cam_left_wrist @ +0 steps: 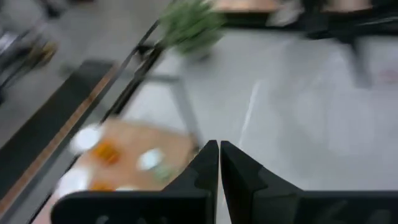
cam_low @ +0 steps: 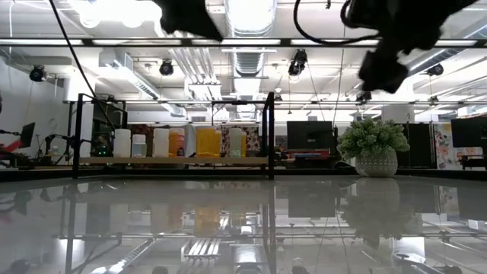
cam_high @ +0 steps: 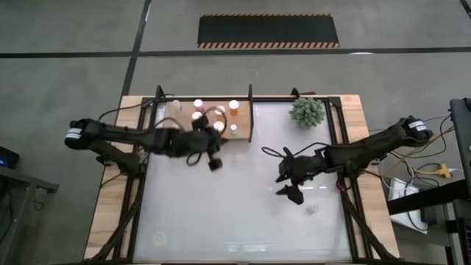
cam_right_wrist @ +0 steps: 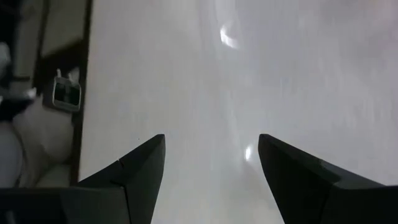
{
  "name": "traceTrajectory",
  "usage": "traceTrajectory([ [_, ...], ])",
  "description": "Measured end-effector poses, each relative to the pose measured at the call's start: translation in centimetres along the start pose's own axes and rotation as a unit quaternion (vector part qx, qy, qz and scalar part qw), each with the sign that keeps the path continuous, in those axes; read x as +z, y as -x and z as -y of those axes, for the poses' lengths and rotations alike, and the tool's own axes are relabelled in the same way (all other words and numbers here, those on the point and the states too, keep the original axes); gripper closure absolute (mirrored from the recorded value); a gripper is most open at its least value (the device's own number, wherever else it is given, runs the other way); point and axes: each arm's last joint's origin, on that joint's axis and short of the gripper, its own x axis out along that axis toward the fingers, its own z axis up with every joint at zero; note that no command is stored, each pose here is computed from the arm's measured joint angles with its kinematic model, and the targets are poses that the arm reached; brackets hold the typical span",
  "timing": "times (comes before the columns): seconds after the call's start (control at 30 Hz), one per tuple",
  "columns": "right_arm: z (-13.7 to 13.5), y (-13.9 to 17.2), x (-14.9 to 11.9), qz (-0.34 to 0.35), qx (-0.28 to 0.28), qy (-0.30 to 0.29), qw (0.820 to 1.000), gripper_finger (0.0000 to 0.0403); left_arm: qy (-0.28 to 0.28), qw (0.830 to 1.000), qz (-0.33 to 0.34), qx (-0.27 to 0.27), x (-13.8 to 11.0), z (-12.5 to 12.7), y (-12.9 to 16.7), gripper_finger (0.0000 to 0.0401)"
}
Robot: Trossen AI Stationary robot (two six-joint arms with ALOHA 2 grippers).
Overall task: Pick and place medicine bottles onto shelf by color
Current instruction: Put the transparent pill bottle on the shelf
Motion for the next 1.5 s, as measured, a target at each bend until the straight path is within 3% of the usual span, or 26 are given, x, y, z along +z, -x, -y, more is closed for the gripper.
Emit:
traceTrajectory([
  [0.17,-2.1,1.3,-1.1,-0.107,-0.036,-0.093,0.989,0.0156,-0.044,0.995,0.059,-0.067,0.5,3.8,1.9,0.0401],
  [0.3,-3.5,2.9,-3.2,-0.199,-0.114,-0.215,0.949,0.0156,-0.065,0.989,0.092,-0.100,0.6,5.7,3.2,0.0401],
  [0.4,-4.4,3.8,-4.7,-0.235,-0.165,-0.272,0.918,0.0156,-0.077,0.985,0.104,-0.112,0.7,6.3,3.7,0.0401],
  [0.6,-5.8,3.7,-7.1,-0.249,-0.195,-0.327,0.890,0.0156,-0.083,0.985,0.108,-0.110,0.7,6.4,3.8,0.0401],
  [0.73,-6.0,3.0,-8.5,-0.256,-0.219,-0.337,0.879,0.0156,-0.086,0.984,0.109,-0.109,0.7,6.4,3.8,0.0401],
  [0.97,-6.3,0.9,-9.0,-0.258,-0.220,-0.325,0.883,0.0156,-0.085,0.984,0.112,-0.107,0.8,6.3,3.8,0.0401],
  [1.23,-6.2,-1.1,-9.9,-0.287,-0.249,-0.309,0.872,0.0159,-0.085,0.984,0.112,-0.106,0.8,6.3,3.8,0.0401],
  [1.5,-6.2,-1.7,-10.1,-0.295,-0.248,-0.296,0.874,0.0231,-0.085,0.985,0.112,-0.105,0.8,6.3,3.8,0.0401],
])
